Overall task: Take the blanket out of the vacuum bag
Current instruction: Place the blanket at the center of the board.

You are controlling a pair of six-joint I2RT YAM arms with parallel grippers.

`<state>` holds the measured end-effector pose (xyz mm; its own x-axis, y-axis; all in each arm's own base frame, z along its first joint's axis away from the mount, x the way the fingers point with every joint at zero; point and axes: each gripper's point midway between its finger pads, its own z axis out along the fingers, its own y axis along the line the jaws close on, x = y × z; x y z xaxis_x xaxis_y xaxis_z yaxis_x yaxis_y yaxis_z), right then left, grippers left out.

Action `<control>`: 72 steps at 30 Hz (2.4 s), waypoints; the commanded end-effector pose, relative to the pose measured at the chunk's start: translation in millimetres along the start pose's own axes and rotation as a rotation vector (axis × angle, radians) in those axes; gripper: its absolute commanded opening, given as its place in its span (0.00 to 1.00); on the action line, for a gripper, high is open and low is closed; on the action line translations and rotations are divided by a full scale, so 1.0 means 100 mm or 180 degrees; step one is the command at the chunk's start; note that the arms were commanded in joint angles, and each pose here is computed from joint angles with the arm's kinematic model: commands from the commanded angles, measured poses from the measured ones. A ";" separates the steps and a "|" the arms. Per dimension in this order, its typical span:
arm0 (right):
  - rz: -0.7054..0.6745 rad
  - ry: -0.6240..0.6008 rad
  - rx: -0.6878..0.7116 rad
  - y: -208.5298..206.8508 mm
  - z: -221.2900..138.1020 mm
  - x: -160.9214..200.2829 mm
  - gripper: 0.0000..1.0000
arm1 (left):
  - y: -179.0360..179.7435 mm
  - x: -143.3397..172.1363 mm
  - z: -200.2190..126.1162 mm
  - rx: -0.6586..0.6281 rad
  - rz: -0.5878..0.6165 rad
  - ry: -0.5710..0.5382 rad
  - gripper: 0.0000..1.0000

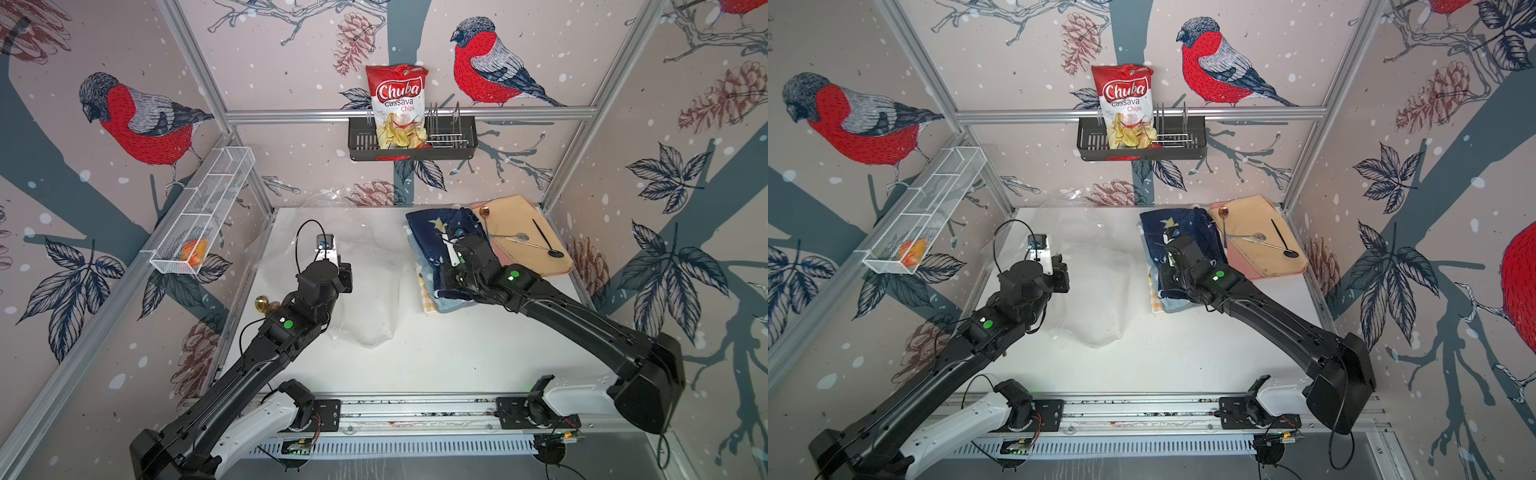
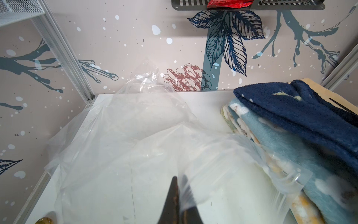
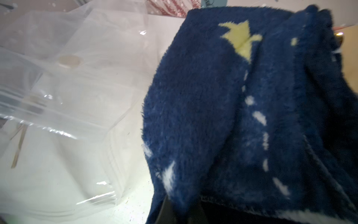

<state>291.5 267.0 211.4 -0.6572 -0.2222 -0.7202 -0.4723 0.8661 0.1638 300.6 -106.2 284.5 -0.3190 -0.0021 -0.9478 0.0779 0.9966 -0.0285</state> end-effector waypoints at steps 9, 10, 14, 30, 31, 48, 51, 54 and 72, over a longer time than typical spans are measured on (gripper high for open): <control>0.0629 0.0015 -0.0260 -0.26 -0.13 -0.18 0.67 | -0.09 -0.07 0.02 0.0130 0.0001 -0.0075 0.09; 0.0684 -0.0104 -0.0192 -0.33 -0.22 -0.26 0.67 | -0.09 -0.07 0.02 0.0135 0.0001 -0.0076 0.10; 0.1117 -0.0535 0.0279 -0.92 -0.46 -0.40 0.68 | -0.09 -0.09 0.01 0.0143 -0.0015 -0.0091 0.11; 0.1980 -0.0582 -0.0330 -1.40 -0.35 0.00 0.64 | -0.12 -0.07 0.02 0.0190 -0.0011 -0.0064 0.12; 0.2003 -0.0573 -0.0318 -1.41 -0.32 0.02 0.64 | -0.12 -0.06 0.02 0.0192 -0.0010 -0.0063 0.12; 0.1939 -0.0524 -0.0293 -1.38 -0.25 -0.03 0.00 | -0.15 -0.04 0.04 0.0219 0.0000 -0.0027 0.11; 0.1896 -0.0616 -0.0171 -1.42 -0.38 -0.13 0.00 | -0.15 -0.04 0.04 0.0230 0.0000 -0.0024 0.11; 0.1885 -0.0694 0.0037 -1.50 -0.51 -0.15 0.00 | -0.16 -0.03 0.04 0.0235 0.0000 -0.0022 0.11; 0.2001 -0.0594 0.0488 -1.83 -0.54 0.13 0.57 | -0.18 -0.05 0.03 0.0281 -0.0007 -0.0024 0.11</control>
<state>336.4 86.7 195.1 -0.6970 0.4179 -0.5827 0.0623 0.8449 0.5313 301.1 -121.3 276.7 -0.3493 0.0097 -0.9370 0.1492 0.9878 -0.0454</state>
